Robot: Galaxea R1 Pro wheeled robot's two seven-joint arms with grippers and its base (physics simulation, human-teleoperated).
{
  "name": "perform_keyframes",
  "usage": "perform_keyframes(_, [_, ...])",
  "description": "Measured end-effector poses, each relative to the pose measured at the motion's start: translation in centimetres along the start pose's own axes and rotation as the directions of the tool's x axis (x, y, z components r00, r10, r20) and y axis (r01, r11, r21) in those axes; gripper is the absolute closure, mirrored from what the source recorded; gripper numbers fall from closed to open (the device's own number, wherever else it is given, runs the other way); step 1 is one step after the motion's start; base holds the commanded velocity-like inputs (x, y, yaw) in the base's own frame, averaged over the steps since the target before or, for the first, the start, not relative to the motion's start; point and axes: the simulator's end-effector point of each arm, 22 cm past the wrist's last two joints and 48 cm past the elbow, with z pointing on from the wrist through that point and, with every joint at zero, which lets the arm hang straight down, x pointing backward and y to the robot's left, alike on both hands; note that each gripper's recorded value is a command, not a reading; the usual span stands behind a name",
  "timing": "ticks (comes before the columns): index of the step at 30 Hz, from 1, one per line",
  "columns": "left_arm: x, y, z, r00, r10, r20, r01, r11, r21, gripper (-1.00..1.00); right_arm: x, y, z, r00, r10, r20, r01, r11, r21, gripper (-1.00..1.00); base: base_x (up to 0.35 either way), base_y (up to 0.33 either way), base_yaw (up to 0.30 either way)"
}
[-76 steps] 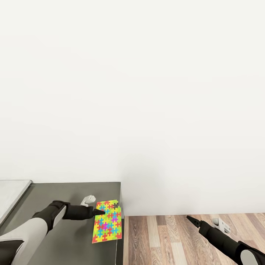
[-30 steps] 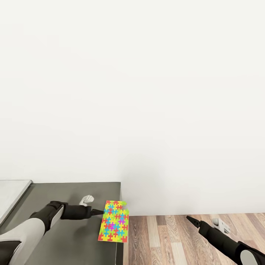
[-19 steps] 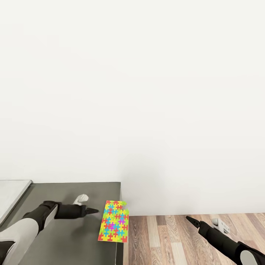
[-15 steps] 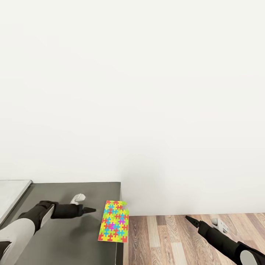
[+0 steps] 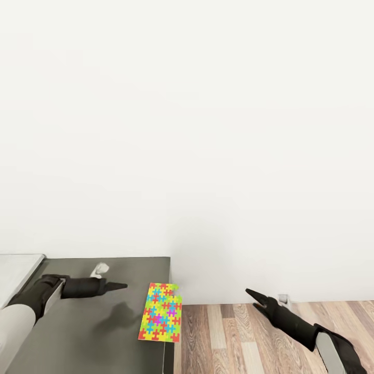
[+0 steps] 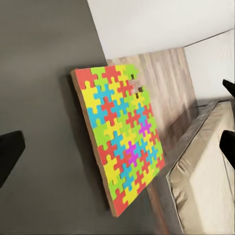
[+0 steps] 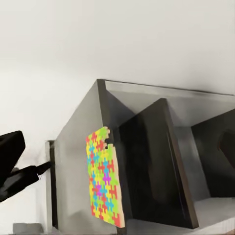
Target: Put all the toys in the child's room - the three board games (two on the bed and one on the table), the two jigsaw puzzles on the table, and the tennis ball on the table - inside the toy box on the table in the child's room.
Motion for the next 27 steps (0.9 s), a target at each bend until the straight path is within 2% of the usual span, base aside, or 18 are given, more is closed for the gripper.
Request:
perform_keyframes(2, [-0.5, -1.3, -0.3, 1.0, 0.003, 0.006, -0.004, 0.999, 0.053, -1.0, 0.2, 0.0, 0.9, 1.0, 0.02, -0.017, -0.021, 1.0, -0.02, -1.0, 0.0, 0.0, 0.0])
perform_keyframes(7, [-1.1, -3.8, -0.7, 1.0, 0.007, 0.017, -0.01, 0.987, 0.158, -1.0, 0.4, 0.1, 1.7, 0.999, 0.029, -0.037, -0.03, 0.999, -0.034, -1.0, 0.0, 0.0, 0.0])
perform_keyframes(14, [-1.7, -6.2, -1.3, 0.999, 0.028, 0.025, -0.034, 0.966, 0.255, -1.0, 0.4, 0.2, 2.0, 0.998, 0.031, -0.045, -0.033, 0.999, -0.036, -1.0, 0.0, 0.0, 0.0])
perform_keyframes(21, [-2.2, -6.5, -1.6, 0.998, 0.053, 0.031, -0.059, 0.964, 0.258, -1.0, 0.6, 0.4, 3.0, 0.998, 0.011, -0.069, -0.012, 1.0, -0.022, -1.0, 0.0, 0.0, 0.0])
perform_keyframes(25, [-2.3, -6.5, -1.8, 0.998, 0.057, 0.034, -0.064, 0.965, 0.256, -1.0, 1.5, 0.0, 4.2, 0.993, -0.004, -0.114, 0.004, 1.0, 0.002, -1.0, 0.0, 0.0, 0.0])
perform_keyframes(27, [-2.4, -6.5, -1.8, 0.998, 0.059, 0.036, -0.066, 0.964, 0.256, -1.0, 2.1, -0.5, 5.4, 0.989, 0.005, -0.149, -0.002, 1.0, 0.02, -1.0, 0.0, 0.0, 0.0])
